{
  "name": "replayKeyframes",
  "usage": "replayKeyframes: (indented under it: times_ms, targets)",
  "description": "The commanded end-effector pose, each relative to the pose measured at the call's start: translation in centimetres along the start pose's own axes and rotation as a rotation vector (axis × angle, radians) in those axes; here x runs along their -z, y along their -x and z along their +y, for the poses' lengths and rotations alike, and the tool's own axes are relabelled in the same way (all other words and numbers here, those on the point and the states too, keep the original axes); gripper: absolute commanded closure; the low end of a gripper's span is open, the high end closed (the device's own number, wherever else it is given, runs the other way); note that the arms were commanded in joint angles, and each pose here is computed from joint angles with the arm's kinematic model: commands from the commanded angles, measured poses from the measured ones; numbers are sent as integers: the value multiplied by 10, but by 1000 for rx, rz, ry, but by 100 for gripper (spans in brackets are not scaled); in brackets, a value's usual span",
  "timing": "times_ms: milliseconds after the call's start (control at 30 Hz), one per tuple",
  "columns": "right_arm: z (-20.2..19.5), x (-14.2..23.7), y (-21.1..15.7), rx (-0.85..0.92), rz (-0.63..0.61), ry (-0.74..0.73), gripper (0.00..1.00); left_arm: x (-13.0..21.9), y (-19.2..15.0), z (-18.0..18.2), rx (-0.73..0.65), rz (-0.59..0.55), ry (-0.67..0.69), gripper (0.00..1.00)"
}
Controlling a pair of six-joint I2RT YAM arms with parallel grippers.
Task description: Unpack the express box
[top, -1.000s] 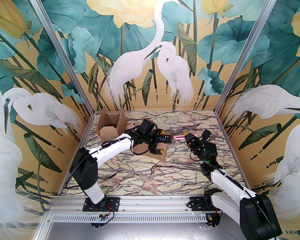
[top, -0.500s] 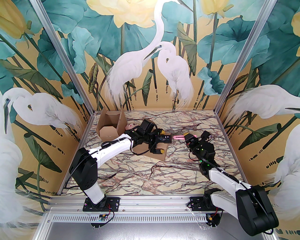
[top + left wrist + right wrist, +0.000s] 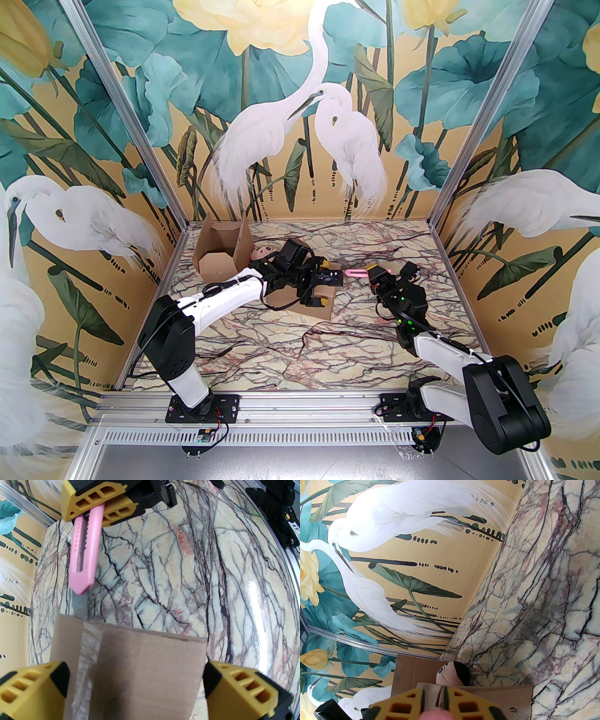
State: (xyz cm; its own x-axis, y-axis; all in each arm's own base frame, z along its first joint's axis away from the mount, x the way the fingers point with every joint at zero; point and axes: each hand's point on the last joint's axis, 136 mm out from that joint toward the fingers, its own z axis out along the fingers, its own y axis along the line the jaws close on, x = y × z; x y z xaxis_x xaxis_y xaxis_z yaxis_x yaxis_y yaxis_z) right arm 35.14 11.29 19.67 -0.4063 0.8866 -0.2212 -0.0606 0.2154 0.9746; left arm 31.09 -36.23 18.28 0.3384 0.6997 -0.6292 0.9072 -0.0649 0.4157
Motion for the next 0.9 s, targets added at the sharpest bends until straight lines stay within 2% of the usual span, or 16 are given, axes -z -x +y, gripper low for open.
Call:
replayKeyframes:
  times_ms: [0, 300, 633, 867]
  targets:
    - [11, -1, -4, -48, 22, 47, 100, 5, -2, 15, -33, 6, 69, 0]
    - [7, -6, -24, -98, 149, 18, 100, 0, 1, 29, -46, -5, 111, 1]
    - [12, -5, -34, -143, 208, 30, 100, -7, -2, 37, -16, 6, 130, 0]
    - [2, 6, -40, -139, 229, -33, 100, -7, -8, 46, 27, 30, 164, 1]
